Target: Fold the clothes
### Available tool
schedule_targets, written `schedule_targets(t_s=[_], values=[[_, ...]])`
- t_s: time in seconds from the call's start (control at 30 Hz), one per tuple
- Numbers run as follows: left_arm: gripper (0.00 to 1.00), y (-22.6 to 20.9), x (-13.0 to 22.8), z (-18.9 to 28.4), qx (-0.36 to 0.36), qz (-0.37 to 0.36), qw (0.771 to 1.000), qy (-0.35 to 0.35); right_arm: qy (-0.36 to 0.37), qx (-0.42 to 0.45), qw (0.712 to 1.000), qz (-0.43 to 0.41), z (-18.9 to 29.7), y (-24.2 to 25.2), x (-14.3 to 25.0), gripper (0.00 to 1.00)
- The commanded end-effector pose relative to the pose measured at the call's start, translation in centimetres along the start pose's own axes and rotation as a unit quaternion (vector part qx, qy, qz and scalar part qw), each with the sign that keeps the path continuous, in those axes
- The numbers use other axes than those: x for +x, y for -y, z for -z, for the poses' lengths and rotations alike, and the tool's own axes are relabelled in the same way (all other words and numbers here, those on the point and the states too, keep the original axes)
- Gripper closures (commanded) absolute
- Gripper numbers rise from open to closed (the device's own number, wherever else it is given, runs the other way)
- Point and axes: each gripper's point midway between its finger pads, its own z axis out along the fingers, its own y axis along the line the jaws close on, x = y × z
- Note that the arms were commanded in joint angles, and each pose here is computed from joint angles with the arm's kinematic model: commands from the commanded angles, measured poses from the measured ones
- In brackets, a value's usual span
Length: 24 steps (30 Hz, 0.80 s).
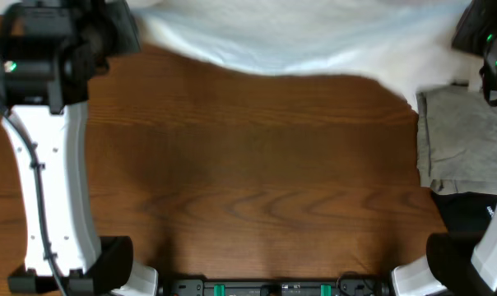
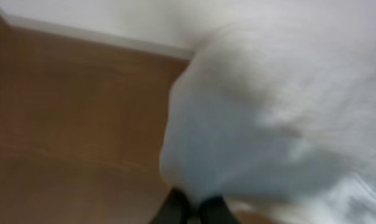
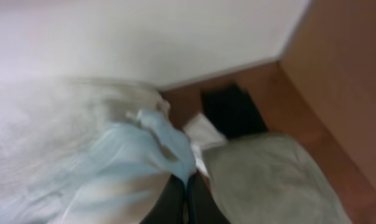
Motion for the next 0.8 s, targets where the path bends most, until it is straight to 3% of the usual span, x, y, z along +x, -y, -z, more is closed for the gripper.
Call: schedule_targets(t_s=[0.0,0.2,0.4,0.77], values=[[0.94,-0.6,3.9,-3.2,-0.016,-0.016,0.996,-0.089,-0.059,0.038,0.997,0.026,-1.8,1.1,2.4,0.99],[0.95,-2.4,12.8,-9.1,-0.045,-0.04,0.969,-0.238,-0.157,0.044,0.984,0.071,-4.4,0.8,6.8,0.99],[0.94,-3.7,19.8,-12.8,-0.06,-0.042,0.945,-0.319,-0.25,0.014,0.963,0.096,-6.7,-0.7,11.6,0.99],[0.94,-4.5,23.4,-12.2,-0.07,-0.04,0.922,-0.379,-0.398,0.032,0.908,0.124,-9.1,-0.1,20.4,0.99]])
